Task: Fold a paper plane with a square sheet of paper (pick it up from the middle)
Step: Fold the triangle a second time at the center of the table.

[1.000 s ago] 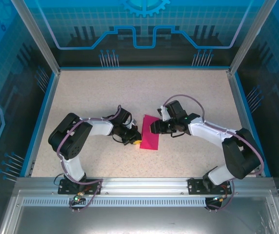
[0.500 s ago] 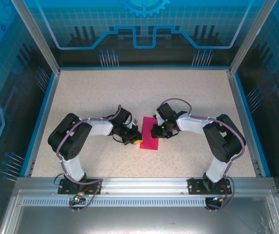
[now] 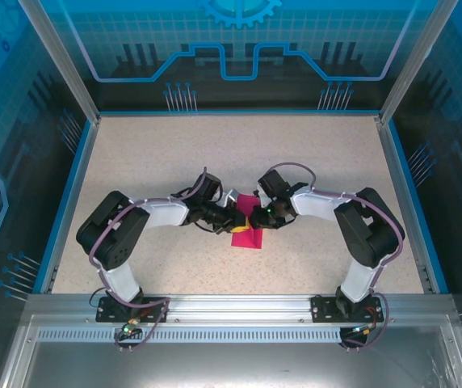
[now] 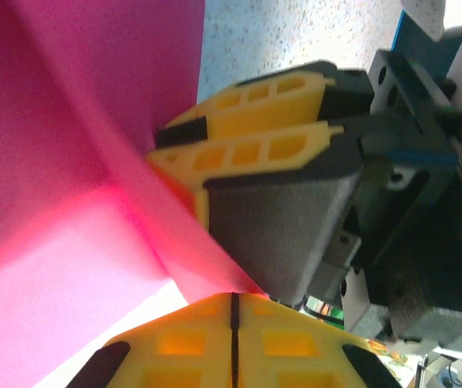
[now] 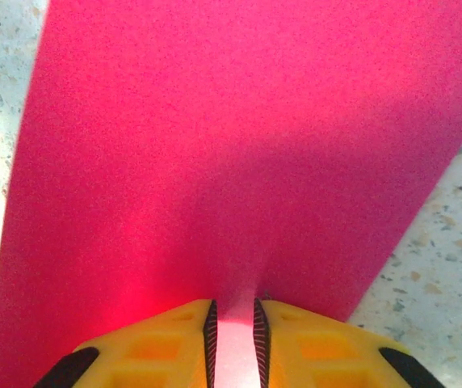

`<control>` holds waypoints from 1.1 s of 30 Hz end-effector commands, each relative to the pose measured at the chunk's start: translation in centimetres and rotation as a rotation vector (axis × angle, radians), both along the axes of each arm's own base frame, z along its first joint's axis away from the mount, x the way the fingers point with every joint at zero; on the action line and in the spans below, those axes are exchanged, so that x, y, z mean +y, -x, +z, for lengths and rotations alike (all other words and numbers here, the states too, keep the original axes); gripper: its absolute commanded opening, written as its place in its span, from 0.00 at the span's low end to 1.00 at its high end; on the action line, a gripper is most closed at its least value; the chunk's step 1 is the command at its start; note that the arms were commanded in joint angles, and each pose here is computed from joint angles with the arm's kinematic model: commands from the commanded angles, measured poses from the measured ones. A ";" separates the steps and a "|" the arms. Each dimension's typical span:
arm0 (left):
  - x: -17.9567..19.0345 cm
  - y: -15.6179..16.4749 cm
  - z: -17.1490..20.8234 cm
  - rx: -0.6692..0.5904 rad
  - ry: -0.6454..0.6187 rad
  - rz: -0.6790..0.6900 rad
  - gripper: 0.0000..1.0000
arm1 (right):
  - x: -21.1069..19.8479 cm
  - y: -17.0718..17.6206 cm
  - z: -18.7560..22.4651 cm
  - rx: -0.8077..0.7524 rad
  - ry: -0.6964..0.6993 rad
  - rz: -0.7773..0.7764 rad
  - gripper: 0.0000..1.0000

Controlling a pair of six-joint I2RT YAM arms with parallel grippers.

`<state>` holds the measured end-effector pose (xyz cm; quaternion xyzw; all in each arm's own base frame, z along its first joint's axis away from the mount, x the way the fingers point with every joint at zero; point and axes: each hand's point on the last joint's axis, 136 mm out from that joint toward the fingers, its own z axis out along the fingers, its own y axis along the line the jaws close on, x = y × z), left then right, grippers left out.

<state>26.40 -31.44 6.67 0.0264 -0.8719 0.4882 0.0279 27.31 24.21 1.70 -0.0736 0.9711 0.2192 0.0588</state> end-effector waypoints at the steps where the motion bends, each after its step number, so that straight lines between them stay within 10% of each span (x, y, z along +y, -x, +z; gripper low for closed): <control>1: -1.1 -1.0 0.6 -0.012 0.043 -0.002 0.10 | -0.5 -0.2 2.2 -0.013 -0.052 -0.052 0.23; 15: -1.0 -1.9 -0.9 0.002 0.004 0.042 0.10 | -1.6 1.8 5.2 -0.067 -0.280 -0.069 0.53; 33: -0.9 -2.1 -1.6 0.021 -0.013 0.058 0.08 | 0.1 2.2 4.6 -0.053 -0.302 0.015 0.45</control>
